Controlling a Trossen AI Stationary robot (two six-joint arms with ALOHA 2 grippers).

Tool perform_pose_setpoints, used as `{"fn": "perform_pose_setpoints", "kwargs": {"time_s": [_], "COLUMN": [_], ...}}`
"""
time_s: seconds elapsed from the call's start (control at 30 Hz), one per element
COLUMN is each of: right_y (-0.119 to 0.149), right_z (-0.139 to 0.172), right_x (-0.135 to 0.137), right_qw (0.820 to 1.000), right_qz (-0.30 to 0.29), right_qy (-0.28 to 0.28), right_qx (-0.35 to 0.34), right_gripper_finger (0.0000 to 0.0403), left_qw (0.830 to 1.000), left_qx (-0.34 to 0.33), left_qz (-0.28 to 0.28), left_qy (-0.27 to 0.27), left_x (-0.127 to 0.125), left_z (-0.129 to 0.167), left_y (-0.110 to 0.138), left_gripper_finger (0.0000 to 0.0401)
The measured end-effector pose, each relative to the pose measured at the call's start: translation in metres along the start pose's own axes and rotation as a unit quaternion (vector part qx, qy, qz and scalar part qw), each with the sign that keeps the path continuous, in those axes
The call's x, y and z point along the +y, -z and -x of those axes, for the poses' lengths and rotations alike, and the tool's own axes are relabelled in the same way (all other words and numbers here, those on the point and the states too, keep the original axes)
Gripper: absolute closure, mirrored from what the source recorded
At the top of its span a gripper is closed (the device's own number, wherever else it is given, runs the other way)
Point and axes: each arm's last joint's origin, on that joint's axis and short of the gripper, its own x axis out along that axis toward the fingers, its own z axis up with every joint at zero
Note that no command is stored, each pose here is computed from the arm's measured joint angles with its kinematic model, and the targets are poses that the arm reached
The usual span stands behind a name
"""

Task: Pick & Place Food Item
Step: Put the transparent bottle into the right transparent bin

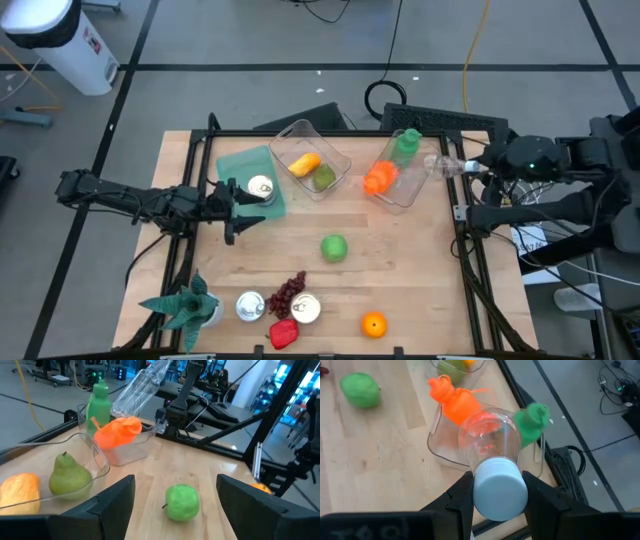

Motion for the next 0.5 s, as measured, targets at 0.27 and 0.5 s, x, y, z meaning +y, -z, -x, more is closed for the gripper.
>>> {"fn": "perform_pose_setpoints", "kwargs": {"time_s": [0.27,0.5], "right_y": [-0.019,-0.05], "right_z": [-0.018,-0.058], "right_x": [0.007,0.013], "right_qw": [0.998,0.991], "right_qz": [-0.002,0.013], "right_qy": [-0.031,-0.043], "right_qx": [0.048,0.129], "right_gripper_finger": [0.0278,0.0277], "left_qw": [1.0,1.0], "left_qx": [-0.011,-0.009], "left_qz": [0.002,0.011], "left_qy": [0.003,0.005], "left_x": [-0.001,-0.001], "left_z": [0.0,0.0], "left_y": [-0.002,-0.002], "left_gripper_finger": [0.0116,0.0116]}}
